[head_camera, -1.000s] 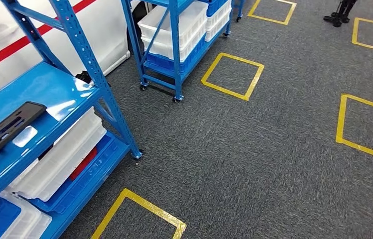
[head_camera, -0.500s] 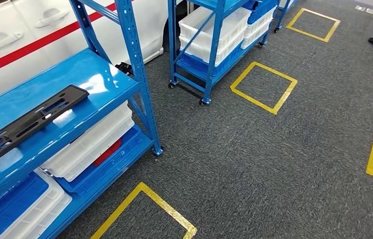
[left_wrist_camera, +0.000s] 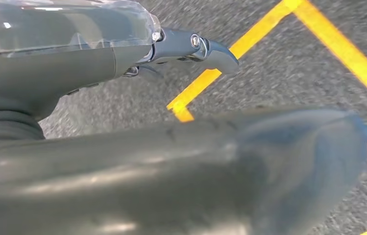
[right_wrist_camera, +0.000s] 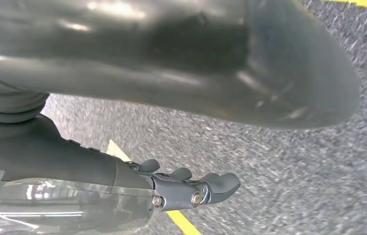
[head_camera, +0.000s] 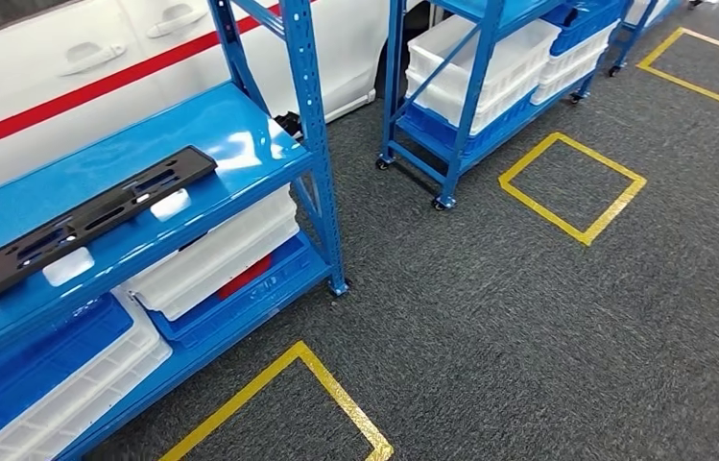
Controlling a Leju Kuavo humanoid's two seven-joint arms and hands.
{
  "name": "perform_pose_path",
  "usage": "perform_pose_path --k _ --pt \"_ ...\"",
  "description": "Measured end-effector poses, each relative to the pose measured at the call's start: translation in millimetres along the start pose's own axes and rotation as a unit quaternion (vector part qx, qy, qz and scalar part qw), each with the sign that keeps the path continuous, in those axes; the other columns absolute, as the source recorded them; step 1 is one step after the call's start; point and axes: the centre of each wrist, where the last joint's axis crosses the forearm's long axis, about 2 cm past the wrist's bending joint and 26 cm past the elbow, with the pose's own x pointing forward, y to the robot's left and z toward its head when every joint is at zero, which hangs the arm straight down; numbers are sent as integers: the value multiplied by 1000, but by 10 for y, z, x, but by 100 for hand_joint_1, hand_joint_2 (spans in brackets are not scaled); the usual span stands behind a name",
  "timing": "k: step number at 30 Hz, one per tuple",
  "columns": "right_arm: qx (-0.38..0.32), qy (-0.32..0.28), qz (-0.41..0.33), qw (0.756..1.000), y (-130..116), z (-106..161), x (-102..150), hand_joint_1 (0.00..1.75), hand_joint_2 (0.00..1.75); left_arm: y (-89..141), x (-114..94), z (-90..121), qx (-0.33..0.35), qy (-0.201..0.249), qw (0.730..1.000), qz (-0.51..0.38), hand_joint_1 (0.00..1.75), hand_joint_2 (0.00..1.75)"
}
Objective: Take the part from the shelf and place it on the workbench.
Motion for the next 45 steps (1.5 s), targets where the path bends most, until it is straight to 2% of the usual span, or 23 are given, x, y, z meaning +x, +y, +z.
perform_pose_path --k 10,45 --pt "9 -13 7 1000 20 -2 60 0 0 14 -1 -1 0 -1 1000 0 0 0" --pt "15 -13 29 999 49 10 5 0 0 6 14 -6 8 -11 1000 -2 0 0"
